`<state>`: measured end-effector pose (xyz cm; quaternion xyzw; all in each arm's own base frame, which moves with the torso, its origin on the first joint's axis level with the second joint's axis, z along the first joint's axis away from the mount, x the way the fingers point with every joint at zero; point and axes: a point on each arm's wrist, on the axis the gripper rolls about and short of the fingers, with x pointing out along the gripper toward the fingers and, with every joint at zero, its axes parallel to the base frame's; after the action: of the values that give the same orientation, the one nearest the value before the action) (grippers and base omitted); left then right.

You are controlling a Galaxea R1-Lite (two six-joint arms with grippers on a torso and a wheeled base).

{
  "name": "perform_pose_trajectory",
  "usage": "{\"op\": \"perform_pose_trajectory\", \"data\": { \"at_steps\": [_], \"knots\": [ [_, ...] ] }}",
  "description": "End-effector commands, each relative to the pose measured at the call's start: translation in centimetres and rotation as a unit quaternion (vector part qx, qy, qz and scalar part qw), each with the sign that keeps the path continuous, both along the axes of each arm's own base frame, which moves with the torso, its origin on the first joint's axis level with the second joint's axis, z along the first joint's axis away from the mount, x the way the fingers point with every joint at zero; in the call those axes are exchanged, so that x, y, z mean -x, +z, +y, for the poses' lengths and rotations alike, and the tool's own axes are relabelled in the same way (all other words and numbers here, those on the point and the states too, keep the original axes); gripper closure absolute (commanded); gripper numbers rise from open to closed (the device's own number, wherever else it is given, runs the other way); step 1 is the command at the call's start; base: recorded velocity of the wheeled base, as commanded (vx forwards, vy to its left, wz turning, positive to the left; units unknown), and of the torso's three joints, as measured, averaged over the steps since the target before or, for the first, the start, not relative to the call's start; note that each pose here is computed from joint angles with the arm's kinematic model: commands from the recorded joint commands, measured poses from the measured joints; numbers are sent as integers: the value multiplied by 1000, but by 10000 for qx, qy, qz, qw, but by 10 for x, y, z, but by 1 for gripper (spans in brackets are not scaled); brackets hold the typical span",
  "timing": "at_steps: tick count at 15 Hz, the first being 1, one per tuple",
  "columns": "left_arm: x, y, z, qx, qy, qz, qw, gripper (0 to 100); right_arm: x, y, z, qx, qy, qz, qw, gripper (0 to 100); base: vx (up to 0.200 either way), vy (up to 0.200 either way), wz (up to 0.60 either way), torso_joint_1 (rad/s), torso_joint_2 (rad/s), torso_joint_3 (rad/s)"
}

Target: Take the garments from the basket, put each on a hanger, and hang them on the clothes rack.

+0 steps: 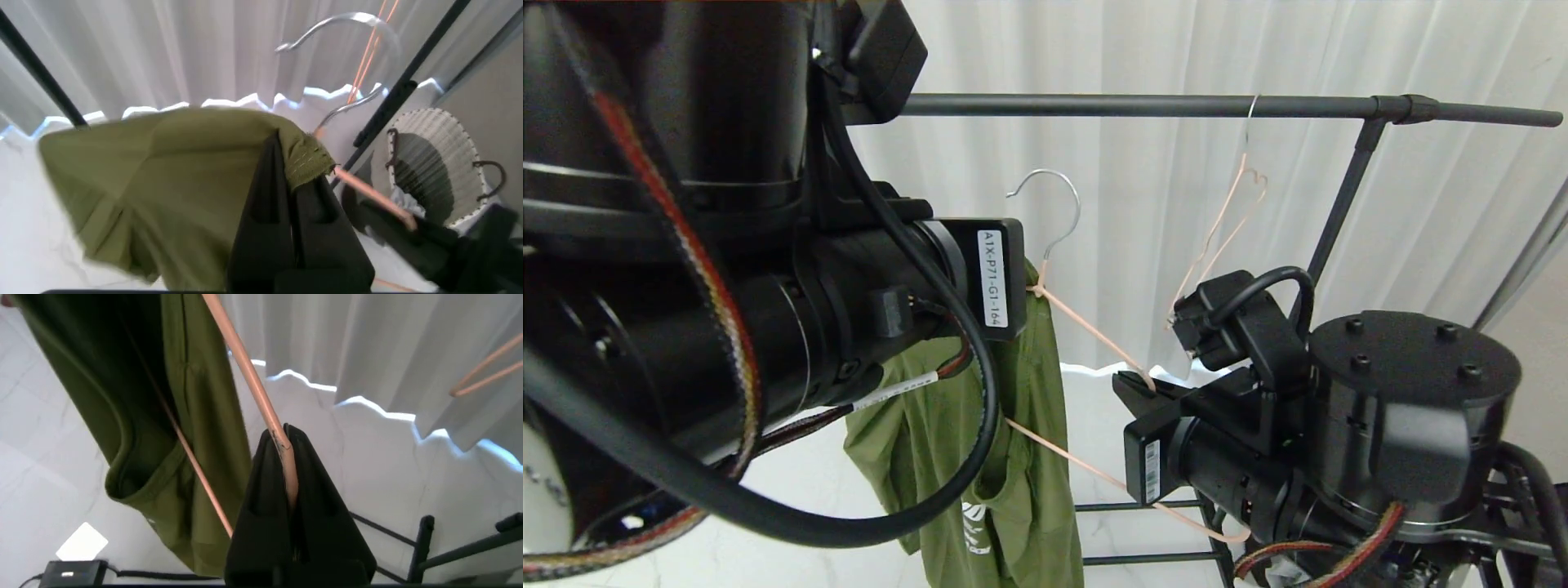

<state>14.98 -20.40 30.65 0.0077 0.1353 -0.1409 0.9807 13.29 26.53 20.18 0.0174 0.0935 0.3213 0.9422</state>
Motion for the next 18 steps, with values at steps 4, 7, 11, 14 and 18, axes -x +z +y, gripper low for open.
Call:
{"op": "perform_pose_trajectory", "data": {
  "at_steps": [4, 7, 11, 14, 18],
  "knots": [
    [2, -5, 1, -181, -53, 19, 9998, 100, 12, 17, -36, -270, -146, -135, 9994, 100, 0, 0, 0, 0, 0, 0],
    [15, -8, -11, -221, -389, 43, 9990, 100, 12, 25, -38, -561, -379, -338, 9971, 100, 0, 0, 0, 0, 0, 0],
    [22, -21, -17, -400, -556, 150, 9975, 100, 15, 33, -37, -763, -421, -606, 9944, 100, 0, 0, 0, 0, 0, 0],
    [22, -20, -17, -402, -559, 141, 9975, 100, 20, 37, -35, -791, -309, -767, 9934, 100, 0, 0, 0, 0, 0, 0],
    [23, -18, -14, -342, -549, 113, 9978, 0, 21, 41, -36, -830, -309, -858, 9924, 100, 0, 0, 0, 0, 0, 0]
  ]
}}
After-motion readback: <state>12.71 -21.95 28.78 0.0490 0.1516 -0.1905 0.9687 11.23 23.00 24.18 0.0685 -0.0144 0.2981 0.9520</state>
